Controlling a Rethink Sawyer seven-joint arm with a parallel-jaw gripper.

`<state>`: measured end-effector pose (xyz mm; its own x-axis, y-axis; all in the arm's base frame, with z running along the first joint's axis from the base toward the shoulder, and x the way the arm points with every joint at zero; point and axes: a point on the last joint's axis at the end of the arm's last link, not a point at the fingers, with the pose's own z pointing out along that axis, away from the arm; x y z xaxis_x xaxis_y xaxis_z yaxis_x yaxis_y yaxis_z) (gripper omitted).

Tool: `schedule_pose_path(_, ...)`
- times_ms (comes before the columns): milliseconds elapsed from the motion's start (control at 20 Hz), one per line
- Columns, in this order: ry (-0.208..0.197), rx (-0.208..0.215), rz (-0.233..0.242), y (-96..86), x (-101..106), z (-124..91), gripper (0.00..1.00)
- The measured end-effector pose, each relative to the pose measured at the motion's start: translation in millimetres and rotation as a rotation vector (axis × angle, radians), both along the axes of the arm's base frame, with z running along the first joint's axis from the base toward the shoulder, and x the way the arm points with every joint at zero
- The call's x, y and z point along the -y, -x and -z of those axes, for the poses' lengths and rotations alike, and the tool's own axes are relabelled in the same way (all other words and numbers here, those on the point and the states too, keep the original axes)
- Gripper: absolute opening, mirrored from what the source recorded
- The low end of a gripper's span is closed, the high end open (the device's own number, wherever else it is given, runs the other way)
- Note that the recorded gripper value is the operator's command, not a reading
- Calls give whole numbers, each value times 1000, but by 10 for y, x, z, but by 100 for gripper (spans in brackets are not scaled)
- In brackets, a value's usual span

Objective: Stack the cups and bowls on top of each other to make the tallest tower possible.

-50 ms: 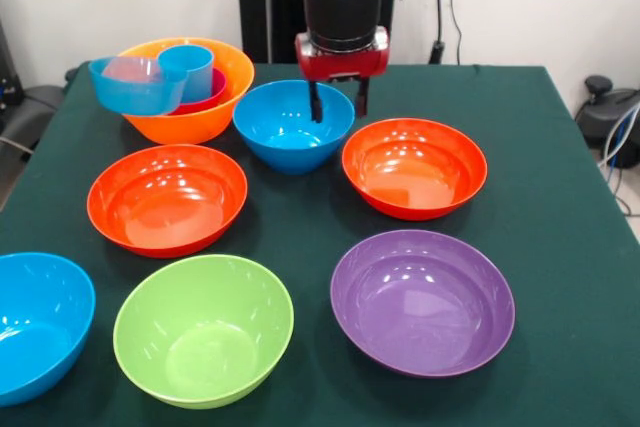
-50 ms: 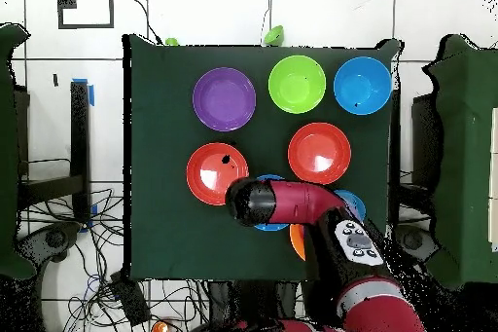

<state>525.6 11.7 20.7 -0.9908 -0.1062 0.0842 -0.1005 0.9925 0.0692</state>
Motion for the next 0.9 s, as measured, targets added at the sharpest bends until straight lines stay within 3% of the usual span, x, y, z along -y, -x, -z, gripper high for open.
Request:
schedule_pose_path(500,-24,-40,-56,-133,-309,-393,100)
schedule_pose_path(650,-22,-46,-80,-111,-428,-368,100)
schedule_pose_path(900,-7,-85,-135,65,-539,-100,100)
